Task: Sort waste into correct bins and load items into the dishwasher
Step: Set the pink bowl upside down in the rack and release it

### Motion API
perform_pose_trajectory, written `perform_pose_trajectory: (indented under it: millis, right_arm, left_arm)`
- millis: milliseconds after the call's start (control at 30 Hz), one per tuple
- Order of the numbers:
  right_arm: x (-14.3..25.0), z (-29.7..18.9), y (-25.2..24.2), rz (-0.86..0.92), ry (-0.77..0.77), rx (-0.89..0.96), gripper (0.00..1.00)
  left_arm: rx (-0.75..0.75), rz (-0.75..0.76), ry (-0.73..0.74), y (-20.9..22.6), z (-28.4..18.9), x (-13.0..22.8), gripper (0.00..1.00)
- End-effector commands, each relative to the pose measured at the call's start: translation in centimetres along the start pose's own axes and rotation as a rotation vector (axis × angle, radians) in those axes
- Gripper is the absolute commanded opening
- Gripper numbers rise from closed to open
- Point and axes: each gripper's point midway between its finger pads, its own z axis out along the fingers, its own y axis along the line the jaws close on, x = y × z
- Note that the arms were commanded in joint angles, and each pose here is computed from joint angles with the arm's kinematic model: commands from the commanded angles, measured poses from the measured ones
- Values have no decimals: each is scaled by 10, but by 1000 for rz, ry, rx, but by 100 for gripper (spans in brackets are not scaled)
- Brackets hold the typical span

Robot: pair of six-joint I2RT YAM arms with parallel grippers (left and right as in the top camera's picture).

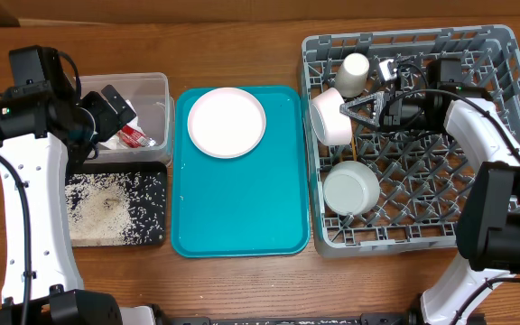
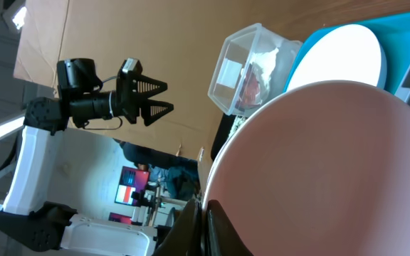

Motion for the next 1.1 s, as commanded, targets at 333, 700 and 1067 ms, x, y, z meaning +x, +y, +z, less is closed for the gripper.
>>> perform_pose_trajectory:
  millis: [333,700,1067]
  right_arm:
    - [-5,-12,-11,36,-28,56,4]
    - [-19,-56,-60,252,-144,327,6]
    - [-13,-90,-118,303,-185,715,19]
  left_arm:
    - [16,-4,-27,-4,-9,-3,100]
    - [16,-4,-27,-4,-9,-3,100]
    - [16,-4,-27,-4,-9,-3,100]
